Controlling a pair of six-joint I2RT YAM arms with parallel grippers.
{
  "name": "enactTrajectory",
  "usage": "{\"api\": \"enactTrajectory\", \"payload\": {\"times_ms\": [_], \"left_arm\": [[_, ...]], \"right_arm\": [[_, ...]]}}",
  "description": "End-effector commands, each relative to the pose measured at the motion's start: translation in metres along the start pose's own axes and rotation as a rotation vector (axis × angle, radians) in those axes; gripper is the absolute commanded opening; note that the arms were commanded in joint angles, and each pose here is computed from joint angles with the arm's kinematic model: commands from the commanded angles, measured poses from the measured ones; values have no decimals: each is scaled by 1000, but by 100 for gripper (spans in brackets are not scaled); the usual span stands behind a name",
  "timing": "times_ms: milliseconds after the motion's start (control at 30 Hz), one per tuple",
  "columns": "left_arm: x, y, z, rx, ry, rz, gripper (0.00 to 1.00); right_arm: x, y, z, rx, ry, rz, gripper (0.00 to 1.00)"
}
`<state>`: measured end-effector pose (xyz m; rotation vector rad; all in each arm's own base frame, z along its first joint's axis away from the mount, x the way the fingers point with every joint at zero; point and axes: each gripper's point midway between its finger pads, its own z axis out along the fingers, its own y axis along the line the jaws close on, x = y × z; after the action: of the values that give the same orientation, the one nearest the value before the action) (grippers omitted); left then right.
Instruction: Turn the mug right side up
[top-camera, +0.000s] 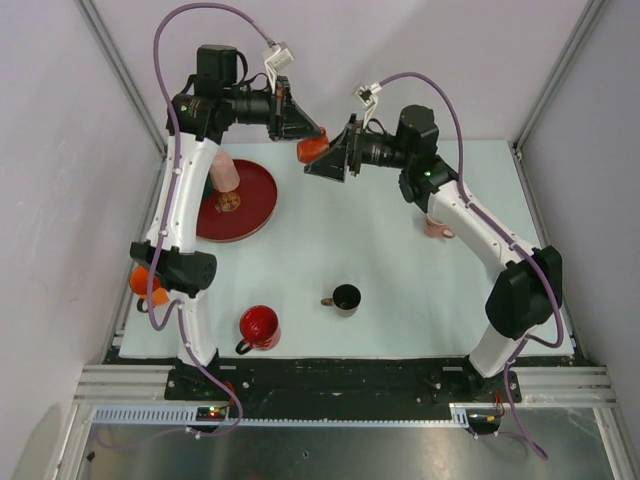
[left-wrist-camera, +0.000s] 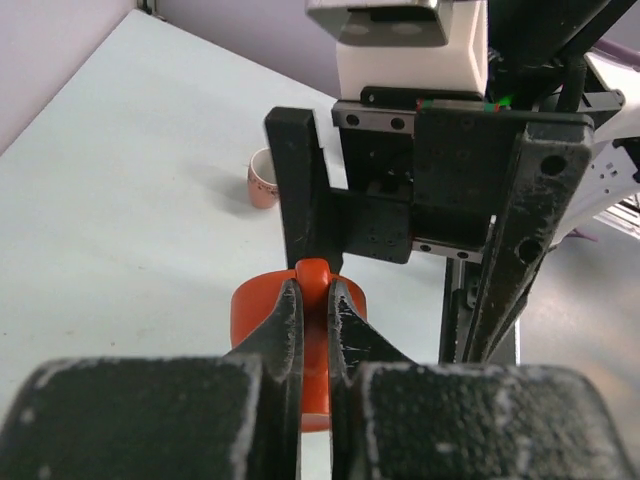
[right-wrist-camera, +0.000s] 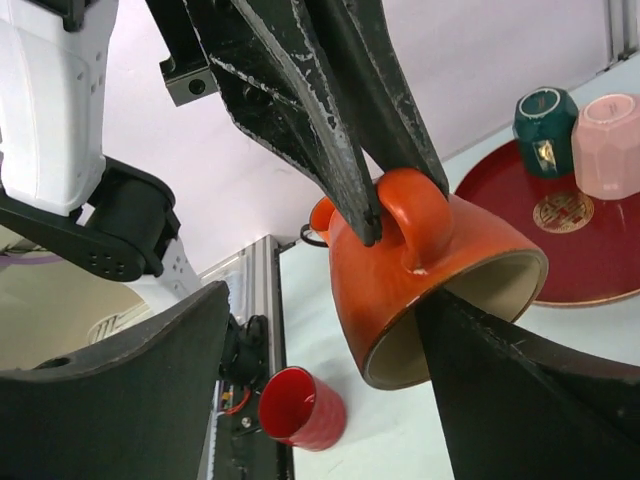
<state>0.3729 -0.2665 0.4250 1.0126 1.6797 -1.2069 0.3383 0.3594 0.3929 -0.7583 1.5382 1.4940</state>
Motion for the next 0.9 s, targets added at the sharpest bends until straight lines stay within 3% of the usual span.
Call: {"api": "enactTrajectory", "payload": {"times_ms": [0, 167, 200, 233, 267, 300, 333, 367, 433, 533, 600, 733, 867], "left_arm": [[-26, -26, -8, 46, -61, 79, 0], [-21, -9, -2, 17, -54, 66, 0], [-20, -2, -1, -12, -52, 62, 1], [-19, 7, -2, -47, -50, 59, 19], [-17, 19, -3, -104, -47, 54, 38], [-16, 31, -7, -158, -46, 43, 69], [-14, 45, -12, -225, -44, 28, 84], [-12, 60, -21, -288, -46, 10, 92], [-6, 92, -41, -438, -40, -12, 98], [9, 132, -83, -675, 7, 5, 99], [24, 148, -109, -788, 57, 18, 100], [52, 160, -145, -901, 145, 27, 100], [75, 165, -167, -953, 201, 7, 100]], "right_arm": [[-24, 19, -8, -46, -52, -49, 74], [-29, 30, -7, -122, -57, -47, 13], [-30, 26, -9, -111, -57, -36, 7], [-30, 17, -10, -77, -64, -25, 3], [-27, 2, -14, -13, -54, -2, 2], [-30, -18, -20, 77, -62, 10, 1], [-23, -41, -27, 176, -34, 29, 0], [-24, -66, -39, 298, -28, 38, 0], [-10, -126, -68, 571, 44, 38, 0], [10, -209, -133, 1010, 225, -37, 0], [19, -250, -178, 1211, 324, -18, 0], [29, -306, -261, 1430, 394, 144, 0], [46, -347, -348, 1590, 346, 275, 0]]}}
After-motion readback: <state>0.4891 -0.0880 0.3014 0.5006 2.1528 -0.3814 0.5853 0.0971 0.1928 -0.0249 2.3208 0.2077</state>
